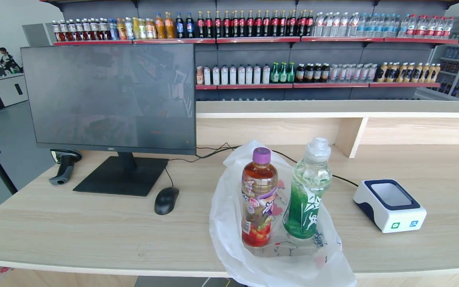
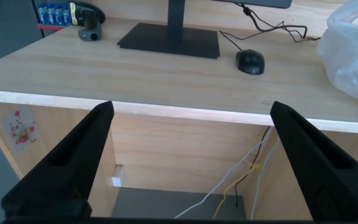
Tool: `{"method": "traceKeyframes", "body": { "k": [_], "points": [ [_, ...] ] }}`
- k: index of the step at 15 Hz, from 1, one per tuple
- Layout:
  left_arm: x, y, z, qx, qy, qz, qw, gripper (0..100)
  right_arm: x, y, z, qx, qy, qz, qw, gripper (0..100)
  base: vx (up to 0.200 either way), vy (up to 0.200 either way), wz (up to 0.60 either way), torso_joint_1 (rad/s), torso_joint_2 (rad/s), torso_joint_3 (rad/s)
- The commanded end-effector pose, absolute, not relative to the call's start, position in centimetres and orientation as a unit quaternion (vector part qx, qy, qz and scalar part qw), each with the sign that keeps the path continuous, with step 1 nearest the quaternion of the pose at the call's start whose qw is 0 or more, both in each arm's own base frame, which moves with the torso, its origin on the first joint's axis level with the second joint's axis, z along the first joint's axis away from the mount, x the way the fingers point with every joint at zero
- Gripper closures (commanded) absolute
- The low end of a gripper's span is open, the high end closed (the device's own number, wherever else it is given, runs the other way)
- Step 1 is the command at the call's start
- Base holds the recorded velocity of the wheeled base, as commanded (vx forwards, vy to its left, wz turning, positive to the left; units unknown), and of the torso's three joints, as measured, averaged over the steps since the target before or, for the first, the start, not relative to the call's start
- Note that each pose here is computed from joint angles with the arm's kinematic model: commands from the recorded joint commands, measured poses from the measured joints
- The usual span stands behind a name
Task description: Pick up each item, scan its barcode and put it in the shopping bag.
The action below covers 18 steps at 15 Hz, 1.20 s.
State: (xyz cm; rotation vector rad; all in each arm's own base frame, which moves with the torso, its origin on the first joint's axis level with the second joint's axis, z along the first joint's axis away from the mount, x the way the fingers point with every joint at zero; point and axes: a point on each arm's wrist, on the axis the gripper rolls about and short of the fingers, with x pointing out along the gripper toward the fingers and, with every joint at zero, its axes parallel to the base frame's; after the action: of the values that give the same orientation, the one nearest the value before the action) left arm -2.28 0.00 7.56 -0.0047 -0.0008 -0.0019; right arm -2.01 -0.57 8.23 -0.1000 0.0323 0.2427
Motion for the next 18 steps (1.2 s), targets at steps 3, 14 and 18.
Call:
{"method": "traceKeyframes", "body": {
  "k": [3, 14, 18],
  "points": [
    [-2.28, 0.00, 7.56, -0.004, -0.001, -0.001, 1.000, 0, -1.69, 0.34, 8.31, -0.042, 0.043, -0.048, 0.997, 0, 0.000, 0.000, 0.00, 0.000, 0.00, 0.000],
    [-2.28, 0.00, 7.56, -0.005, -0.001, -0.001, 1.000, 0, -1.54, 0.33, 7.76, -0.014, 0.046, -0.031, 0.998, 0, 0.000, 0.000, 0.00, 0.000, 0.00, 0.000],
    [-2.28, 0.00, 7.56, -0.005, -0.001, -0.001, 1.000, 0, -1.54, 0.31, 7.73, 0.006, 0.047, -0.035, 0.998, 0, 0.000, 0.000, 0.00, 0.000, 0.00, 0.000]
  ]
}}
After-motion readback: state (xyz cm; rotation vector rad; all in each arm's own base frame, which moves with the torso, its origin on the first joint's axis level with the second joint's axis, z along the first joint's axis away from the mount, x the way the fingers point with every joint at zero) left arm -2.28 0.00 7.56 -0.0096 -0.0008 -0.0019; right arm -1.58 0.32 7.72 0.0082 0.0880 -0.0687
